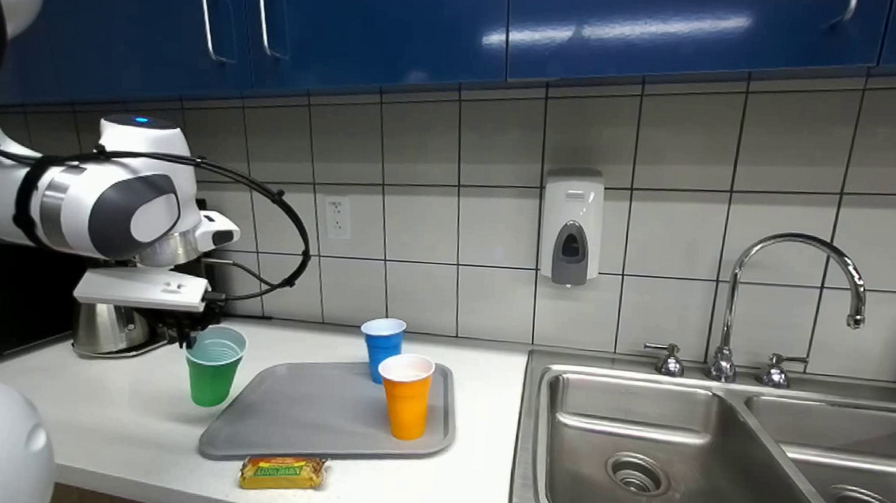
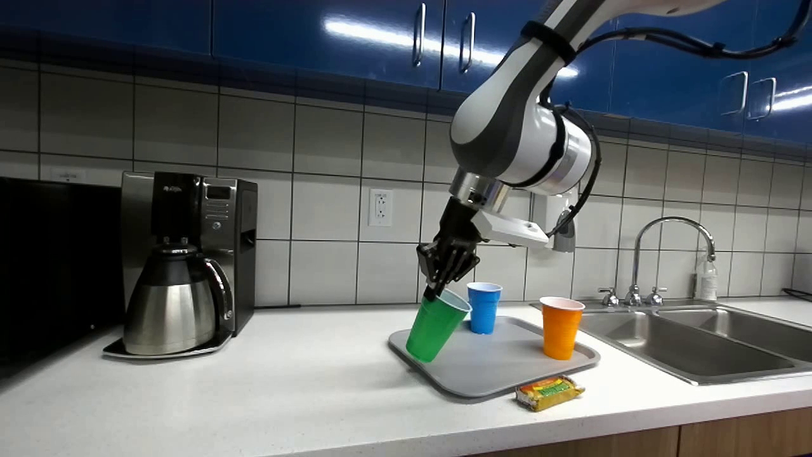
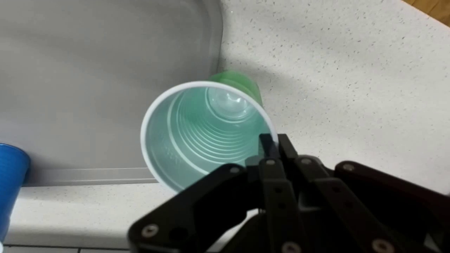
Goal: Remove the cups from the tray
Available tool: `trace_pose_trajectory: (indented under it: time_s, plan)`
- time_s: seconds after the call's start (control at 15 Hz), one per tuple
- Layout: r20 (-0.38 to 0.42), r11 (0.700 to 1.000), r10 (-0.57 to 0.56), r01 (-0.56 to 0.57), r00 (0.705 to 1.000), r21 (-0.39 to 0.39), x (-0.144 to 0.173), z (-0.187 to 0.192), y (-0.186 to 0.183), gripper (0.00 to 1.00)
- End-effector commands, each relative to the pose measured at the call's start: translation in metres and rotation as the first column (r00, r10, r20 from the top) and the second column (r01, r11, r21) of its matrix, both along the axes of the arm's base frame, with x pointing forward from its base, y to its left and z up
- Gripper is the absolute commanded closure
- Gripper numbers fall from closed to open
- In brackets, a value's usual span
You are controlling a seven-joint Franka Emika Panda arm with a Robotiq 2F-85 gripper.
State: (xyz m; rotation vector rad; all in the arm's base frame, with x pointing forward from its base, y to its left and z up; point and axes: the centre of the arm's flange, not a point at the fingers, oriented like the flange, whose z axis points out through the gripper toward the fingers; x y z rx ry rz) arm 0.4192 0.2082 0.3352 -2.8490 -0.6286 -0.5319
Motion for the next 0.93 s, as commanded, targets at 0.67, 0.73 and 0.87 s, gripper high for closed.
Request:
trace_pose_trajectory:
  time_s: [0.67,0.73,0.87]
  plan:
    - [0.067,0.997,0.018,-0.013,0.998,-0.075,0.023,-0.020,0.082,0.99]
    - [0.071,0.997,0.026,-0.020,0.997,-0.079,0.026,-0.021,0.087,0.99]
    - [0.085,0.995,0.042,-0.033,0.996,-0.097,0.030,-0.023,0.095,0.99]
